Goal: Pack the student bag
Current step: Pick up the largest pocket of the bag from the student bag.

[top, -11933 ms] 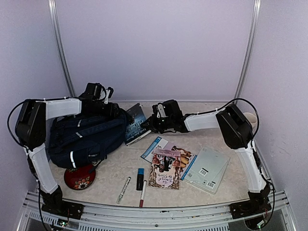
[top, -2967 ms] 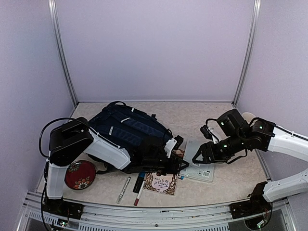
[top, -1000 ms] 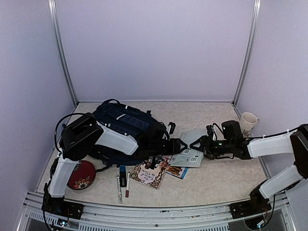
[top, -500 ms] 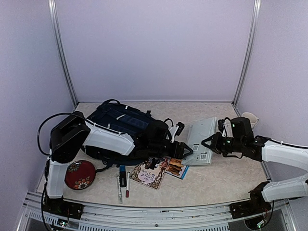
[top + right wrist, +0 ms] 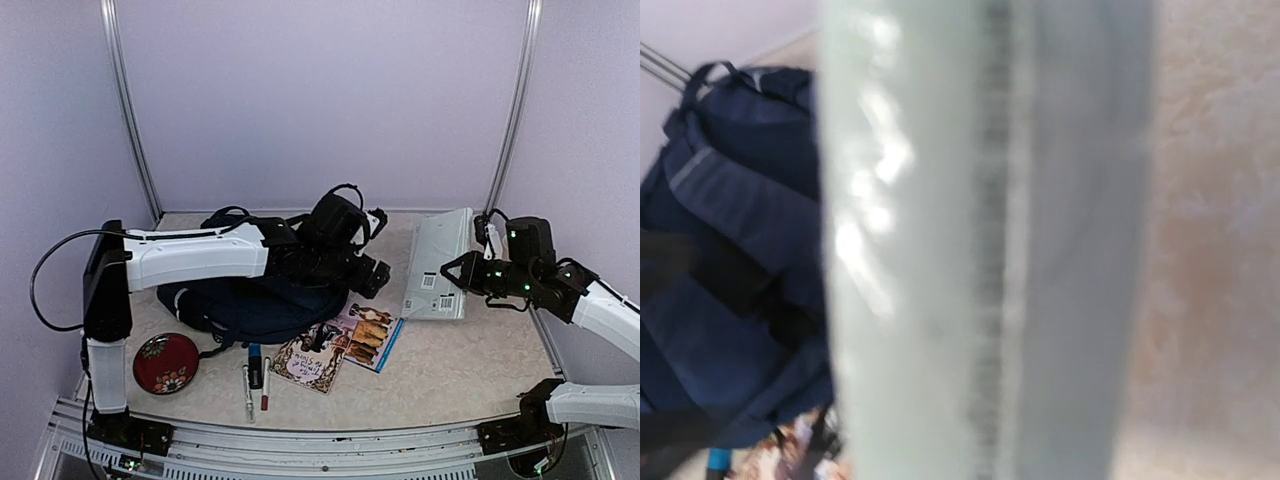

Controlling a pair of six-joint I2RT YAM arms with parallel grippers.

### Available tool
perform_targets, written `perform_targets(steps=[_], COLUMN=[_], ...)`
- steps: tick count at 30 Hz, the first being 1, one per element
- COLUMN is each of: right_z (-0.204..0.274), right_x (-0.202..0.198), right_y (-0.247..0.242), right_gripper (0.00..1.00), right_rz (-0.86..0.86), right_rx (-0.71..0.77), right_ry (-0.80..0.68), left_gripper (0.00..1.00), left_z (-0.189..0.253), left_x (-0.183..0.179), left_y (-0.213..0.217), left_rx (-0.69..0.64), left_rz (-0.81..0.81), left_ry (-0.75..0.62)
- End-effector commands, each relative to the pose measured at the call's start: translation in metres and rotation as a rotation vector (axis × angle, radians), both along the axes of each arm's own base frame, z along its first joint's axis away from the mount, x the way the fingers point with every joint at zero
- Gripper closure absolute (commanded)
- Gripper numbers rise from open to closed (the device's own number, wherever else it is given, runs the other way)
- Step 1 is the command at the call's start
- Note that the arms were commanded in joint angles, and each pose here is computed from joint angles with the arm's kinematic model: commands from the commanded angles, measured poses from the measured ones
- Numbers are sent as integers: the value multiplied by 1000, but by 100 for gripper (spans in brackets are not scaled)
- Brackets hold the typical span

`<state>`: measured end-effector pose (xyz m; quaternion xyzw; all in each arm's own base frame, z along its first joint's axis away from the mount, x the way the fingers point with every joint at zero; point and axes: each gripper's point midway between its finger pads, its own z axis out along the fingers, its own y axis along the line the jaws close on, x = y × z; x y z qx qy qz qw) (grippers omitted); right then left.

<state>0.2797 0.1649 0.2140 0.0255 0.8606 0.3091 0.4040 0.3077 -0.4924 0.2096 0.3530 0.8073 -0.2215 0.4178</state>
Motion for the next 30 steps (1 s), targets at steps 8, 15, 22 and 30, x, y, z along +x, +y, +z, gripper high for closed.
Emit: perform_targets(steps=[8, 15, 22, 30], right_z=[25, 31, 36, 44], right_x=[4, 0, -3, -3], right_y=[2, -3, -4, -7], right_gripper=[100, 100, 100, 100], right_rz=[34, 24, 26, 19], right_rx=[-13, -14, -13, -31], right_ry=[-94, -116, -126, -133], left_gripper=[12, 22, 35, 30], left_z=[-125, -129, -124, -143], left_x=[39, 49, 46, 39], left_y=[90, 105, 109, 100], left_rx=[775, 946, 878, 897], left_rz=[206, 266, 237, 123], left_ry=[-65, -138, -98, 2])
